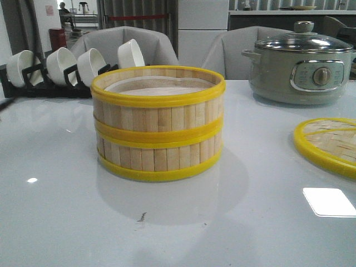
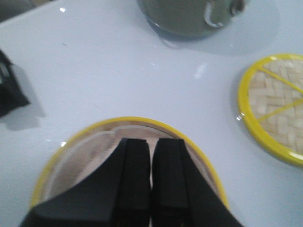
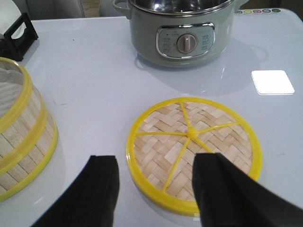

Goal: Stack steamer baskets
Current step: 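Raise the left gripper away from the stacked baskets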

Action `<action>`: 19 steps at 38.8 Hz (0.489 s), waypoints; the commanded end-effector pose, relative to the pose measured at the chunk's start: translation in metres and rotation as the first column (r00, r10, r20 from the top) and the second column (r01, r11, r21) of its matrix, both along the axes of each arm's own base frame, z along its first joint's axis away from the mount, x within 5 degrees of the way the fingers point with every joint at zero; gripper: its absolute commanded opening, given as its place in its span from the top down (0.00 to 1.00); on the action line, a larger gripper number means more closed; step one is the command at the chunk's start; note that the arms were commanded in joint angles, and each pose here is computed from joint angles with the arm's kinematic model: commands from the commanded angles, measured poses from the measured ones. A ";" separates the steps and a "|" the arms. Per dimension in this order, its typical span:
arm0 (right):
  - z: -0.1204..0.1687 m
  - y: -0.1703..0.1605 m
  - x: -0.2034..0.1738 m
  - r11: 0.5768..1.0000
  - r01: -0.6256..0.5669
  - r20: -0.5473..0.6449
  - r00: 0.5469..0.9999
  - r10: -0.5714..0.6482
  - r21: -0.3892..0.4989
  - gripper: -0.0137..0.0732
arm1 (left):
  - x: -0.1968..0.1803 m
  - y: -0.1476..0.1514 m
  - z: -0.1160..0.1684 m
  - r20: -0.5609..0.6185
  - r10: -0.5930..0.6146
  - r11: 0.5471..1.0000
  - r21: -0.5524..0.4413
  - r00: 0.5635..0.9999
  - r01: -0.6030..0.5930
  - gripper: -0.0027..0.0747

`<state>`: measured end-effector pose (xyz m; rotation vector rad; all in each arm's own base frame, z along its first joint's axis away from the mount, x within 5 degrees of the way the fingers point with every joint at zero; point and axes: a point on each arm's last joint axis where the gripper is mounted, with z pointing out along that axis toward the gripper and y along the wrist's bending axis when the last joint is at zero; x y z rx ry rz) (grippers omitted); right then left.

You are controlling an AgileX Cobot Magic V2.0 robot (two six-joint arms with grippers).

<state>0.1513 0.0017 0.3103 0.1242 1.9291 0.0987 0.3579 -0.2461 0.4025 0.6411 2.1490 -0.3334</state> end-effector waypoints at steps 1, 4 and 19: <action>0.020 -0.001 0.003 1.000 0.001 0.115 0.993 0.002 -0.020 0.31 | -0.019 0.054 0.067 0.158 0.094 0.992 -0.102 0.983 -0.078 0.84; 0.020 -0.001 0.003 1.000 0.001 0.115 0.993 0.002 -0.020 0.31 | -0.030 0.096 0.083 0.186 0.181 0.980 -0.121 0.966 -0.160 0.84; 0.020 -0.001 0.003 1.000 0.001 0.115 0.993 0.002 -0.020 0.31 | -0.157 0.211 0.031 0.288 0.441 0.892 -0.244 0.850 -0.380 0.84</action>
